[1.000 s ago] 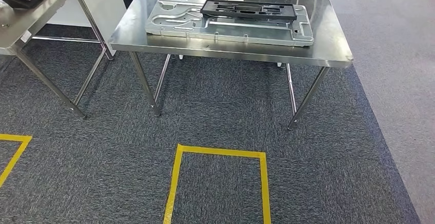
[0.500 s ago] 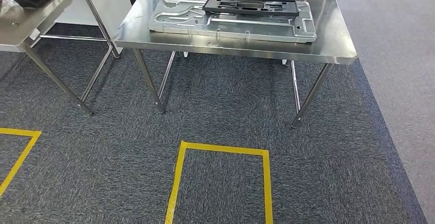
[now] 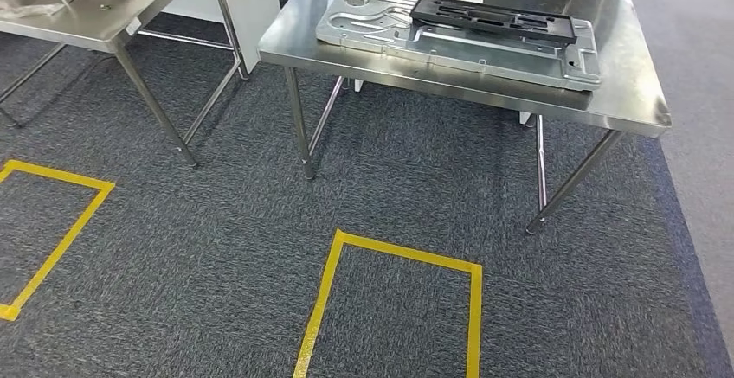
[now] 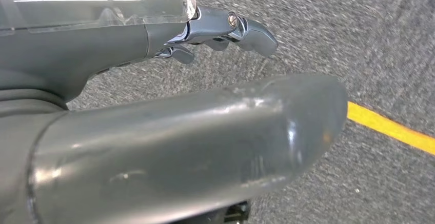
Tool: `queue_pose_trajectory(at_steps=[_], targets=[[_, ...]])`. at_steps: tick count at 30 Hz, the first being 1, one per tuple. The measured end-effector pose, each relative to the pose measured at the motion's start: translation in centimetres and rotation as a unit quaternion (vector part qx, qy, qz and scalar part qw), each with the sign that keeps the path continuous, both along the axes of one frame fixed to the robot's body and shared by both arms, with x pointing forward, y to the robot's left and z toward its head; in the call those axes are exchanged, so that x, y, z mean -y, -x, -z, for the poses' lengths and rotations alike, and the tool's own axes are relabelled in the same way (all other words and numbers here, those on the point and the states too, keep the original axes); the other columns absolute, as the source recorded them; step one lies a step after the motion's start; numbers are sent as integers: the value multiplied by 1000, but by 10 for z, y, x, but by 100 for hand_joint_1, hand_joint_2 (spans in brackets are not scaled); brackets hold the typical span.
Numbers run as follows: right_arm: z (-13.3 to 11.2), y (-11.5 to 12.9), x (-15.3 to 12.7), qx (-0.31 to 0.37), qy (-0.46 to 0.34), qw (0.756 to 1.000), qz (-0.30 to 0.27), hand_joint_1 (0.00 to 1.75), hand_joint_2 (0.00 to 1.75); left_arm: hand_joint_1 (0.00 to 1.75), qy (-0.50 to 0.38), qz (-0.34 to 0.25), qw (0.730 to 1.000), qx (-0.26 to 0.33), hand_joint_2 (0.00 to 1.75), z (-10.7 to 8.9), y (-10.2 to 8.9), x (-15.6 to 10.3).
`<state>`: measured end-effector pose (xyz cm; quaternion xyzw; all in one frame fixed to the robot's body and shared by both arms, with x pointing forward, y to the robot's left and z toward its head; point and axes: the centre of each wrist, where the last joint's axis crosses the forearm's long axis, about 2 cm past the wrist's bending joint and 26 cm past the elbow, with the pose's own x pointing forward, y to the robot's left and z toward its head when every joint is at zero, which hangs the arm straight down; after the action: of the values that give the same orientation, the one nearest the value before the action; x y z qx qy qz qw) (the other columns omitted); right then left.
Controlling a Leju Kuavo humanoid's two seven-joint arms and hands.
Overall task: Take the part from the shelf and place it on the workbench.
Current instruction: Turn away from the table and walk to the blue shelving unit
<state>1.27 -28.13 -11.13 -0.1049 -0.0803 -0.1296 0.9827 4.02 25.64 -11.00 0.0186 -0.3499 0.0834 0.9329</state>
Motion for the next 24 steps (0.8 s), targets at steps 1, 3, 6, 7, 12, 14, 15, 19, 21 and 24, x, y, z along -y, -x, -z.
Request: queue_pose_trajectory(at_steps=[1,3,6,7,12,14,15,19,21,24], targets=[[0,0,0,-5,-6,1000,-5,0,0,0,0,1,1000,-1,0,0,0,1],[0,1,-1,-13,-20,1000,-12,0,0,0,1,4,1000,0,0,0,-2,2],[1,0,-5,-24,-39,999,-19,0,0,0,1,7,1000,-1,0,0,-2,2],[1,0,-6,-27,-45,998,-20,0,0,0,0,8,1000,-2,0,0,-2,1],[1,3,-9,-35,-58,997,-23,0,0,0,-1,10,1000,-2,0,0,-3,0],[1,3,-10,-35,-60,997,-24,0,0,0,-1,10,1000,-3,0,0,-1,0],[1,2,-10,-35,-61,997,-25,0,0,0,-2,10,1000,-3,0,0,-1,0],[1,1,-11,-36,-66,997,-28,0,0,0,-3,11,1000,-2,0,0,-2,-1],[1,-2,-11,-35,-67,997,-29,0,0,0,-3,11,1000,-3,0,0,-1,-2],[1,-3,-11,-36,-69,997,-30,0,0,0,-3,12,1000,-3,0,0,-1,-2]])
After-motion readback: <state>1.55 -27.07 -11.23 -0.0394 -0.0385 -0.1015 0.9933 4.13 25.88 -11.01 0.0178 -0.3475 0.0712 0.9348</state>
